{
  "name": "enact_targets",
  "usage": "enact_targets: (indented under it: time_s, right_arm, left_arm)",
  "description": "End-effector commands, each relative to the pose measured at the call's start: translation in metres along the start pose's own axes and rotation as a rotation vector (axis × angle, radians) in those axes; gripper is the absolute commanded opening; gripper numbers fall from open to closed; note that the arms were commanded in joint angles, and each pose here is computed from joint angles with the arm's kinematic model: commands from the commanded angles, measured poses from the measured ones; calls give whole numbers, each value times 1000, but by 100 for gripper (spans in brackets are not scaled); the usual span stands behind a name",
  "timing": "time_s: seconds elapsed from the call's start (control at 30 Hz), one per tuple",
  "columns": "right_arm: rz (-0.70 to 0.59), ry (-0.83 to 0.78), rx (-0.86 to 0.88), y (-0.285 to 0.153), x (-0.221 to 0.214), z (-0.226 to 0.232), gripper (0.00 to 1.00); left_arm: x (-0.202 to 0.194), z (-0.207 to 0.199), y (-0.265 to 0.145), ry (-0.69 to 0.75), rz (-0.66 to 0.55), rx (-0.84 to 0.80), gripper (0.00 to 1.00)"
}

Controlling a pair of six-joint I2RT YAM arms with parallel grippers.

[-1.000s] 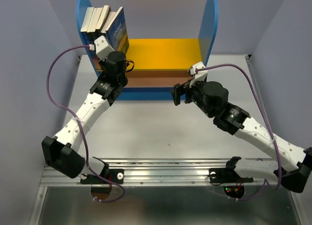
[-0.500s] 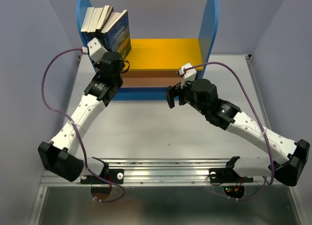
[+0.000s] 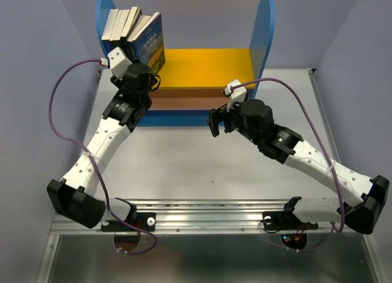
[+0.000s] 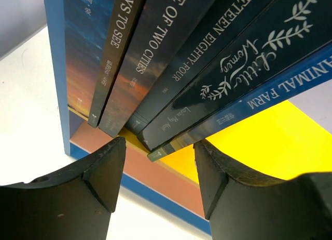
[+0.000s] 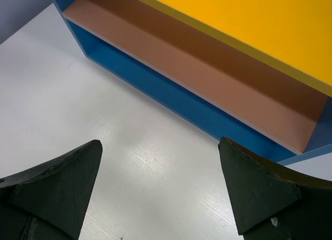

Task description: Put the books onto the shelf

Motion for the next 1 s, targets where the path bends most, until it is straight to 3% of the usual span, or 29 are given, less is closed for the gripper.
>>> enact_targets:
  time_s: [0.0,0.13,0.6,0.97]
  right_arm:
    - [-48,16,12,-4,13,0,100]
    - [-49,13,22,-5,13,0,100]
    - [-25,6,25,0,6,1,100]
    - [-19,17,-18,9,8,1,100]
  left_arm:
    - [28,7,-7,-30,-84,36,66]
    - [32,7,-16,-47,-81,-16,73]
    - [40,3,-30,-46,-57,-137,75]
    - [50,7,-47,-40,-59,-220,83]
Point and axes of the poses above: each gripper's point midway between its finger pads, its own y axis out along the fingers, its own z axis along the line the jaws close on, x = y × z, the point moved 10 cm from there along -y, back along the fingers, and after that the axes turned 5 degrees about -y, right-handed, at the moved point
